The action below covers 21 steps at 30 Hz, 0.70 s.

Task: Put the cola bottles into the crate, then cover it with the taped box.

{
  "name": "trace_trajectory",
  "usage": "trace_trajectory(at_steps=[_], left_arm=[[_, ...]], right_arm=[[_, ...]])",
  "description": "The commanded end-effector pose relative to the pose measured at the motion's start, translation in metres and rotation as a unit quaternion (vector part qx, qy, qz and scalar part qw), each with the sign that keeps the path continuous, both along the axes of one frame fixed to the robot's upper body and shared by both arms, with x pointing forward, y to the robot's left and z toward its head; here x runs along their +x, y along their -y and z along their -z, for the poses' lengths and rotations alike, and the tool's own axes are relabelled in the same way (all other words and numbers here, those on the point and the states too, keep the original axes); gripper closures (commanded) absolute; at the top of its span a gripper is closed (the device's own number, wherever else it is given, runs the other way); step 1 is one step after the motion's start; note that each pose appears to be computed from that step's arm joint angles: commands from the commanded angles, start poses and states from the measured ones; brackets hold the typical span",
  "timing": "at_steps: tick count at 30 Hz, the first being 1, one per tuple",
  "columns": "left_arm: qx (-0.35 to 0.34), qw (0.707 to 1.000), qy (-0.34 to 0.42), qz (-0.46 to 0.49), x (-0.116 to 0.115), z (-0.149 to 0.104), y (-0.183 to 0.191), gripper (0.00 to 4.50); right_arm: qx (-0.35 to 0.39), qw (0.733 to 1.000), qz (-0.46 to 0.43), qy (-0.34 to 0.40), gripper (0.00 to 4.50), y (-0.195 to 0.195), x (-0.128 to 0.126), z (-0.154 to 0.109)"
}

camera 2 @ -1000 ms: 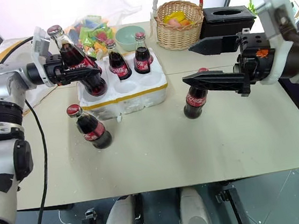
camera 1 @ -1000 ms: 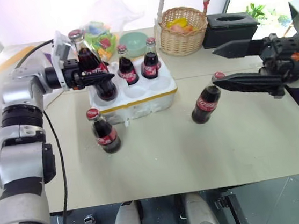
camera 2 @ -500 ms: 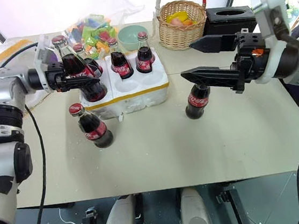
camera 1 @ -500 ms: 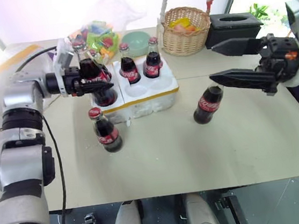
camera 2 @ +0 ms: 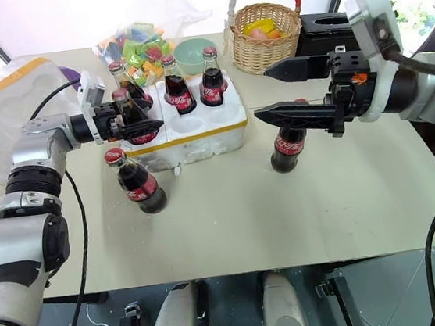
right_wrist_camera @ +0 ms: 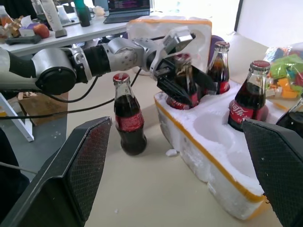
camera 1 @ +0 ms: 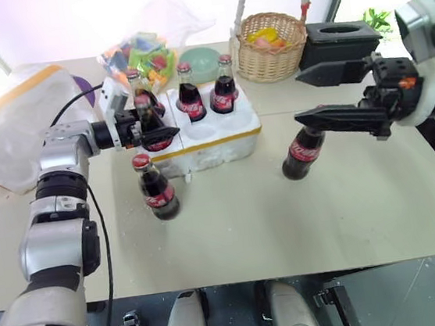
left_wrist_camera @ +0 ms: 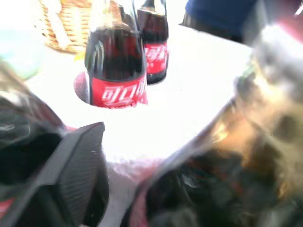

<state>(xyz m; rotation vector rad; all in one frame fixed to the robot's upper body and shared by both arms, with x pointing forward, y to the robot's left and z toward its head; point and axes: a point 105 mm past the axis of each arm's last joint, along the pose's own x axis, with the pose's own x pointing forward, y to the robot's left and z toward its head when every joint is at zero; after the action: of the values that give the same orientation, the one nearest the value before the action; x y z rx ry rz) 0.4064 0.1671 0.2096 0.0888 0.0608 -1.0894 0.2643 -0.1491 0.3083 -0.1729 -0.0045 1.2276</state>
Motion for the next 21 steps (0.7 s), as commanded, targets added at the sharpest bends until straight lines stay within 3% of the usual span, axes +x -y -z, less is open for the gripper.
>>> trace_trajectory(at_steps=[1, 8, 13, 17, 21], left_arm=[[-0.025, 0.999, 0.034, 0.006, -0.01, -0.028, -0.012, 0.04], [-0.03, 0.997, 0.066, 0.038, -0.053, -0.077, -0.037, 0.04], [0.012, 0.996, 0.064, 0.055, -0.094, -0.102, -0.057, 0.04], [0.09, 0.993, 0.016, 0.074, -0.134, -0.088, -0.077, 0.04], [0.116, 0.991, -0.011, 0.059, -0.147, -0.074, -0.086, 0.04]], right_arm=[[-0.006, 0.999, -0.01, 0.03, 0.0, 0.0, -0.004, -0.01], [-0.049, 0.997, -0.03, 0.047, 0.0, -0.018, -0.006, 0.002], [-0.047, 0.997, -0.034, 0.045, 0.0, -0.04, -0.001, 0.014], [-0.068, 0.997, -0.037, 0.026, 0.0, -0.071, 0.003, 0.05], [-0.055, 0.997, -0.049, -0.002, 0.0, -0.098, 0.003, 0.078]])
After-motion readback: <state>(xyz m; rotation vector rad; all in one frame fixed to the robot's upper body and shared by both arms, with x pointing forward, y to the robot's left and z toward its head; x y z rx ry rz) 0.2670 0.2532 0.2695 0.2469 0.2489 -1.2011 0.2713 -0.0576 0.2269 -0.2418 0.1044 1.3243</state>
